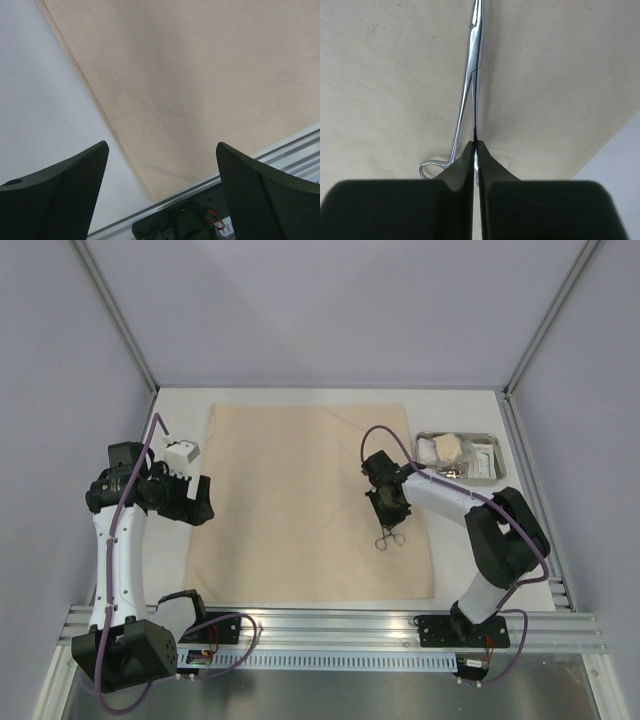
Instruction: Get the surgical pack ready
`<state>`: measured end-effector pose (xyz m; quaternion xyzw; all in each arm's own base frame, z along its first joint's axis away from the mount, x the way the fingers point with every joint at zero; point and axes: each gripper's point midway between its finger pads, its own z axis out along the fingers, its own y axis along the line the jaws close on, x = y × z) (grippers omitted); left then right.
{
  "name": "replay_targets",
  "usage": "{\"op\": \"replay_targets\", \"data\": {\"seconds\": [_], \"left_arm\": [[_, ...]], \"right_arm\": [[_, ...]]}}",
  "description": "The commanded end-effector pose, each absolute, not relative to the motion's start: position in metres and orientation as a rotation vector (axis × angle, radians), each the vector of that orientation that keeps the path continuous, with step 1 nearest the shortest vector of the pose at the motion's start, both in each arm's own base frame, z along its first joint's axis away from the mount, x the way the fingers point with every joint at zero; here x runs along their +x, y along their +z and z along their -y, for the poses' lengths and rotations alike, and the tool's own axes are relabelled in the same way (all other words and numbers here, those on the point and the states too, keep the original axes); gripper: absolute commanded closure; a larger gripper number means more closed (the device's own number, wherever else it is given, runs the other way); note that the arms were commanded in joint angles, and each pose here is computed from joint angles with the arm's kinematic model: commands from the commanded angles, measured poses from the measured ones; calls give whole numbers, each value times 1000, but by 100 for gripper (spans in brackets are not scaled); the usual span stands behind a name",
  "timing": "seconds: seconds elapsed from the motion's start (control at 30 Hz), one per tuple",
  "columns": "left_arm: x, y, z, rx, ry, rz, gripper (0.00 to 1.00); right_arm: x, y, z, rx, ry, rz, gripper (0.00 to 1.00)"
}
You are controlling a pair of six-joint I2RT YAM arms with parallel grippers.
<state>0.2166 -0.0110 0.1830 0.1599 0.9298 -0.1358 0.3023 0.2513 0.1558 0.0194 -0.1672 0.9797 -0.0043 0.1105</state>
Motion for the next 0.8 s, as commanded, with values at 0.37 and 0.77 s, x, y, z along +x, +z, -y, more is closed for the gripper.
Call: {"op": "replay_targets", "data": {"seconds": [0.37,0.77], "left_arm": [[223,186,5,462,-317,-2444,3],[232,181,-4,447,-279,-2484,3]], "right_arm": [[383,157,-88,-1114,-696,-2118,100],[455,157,-6,-1687,-1192,-1774,100]]}}
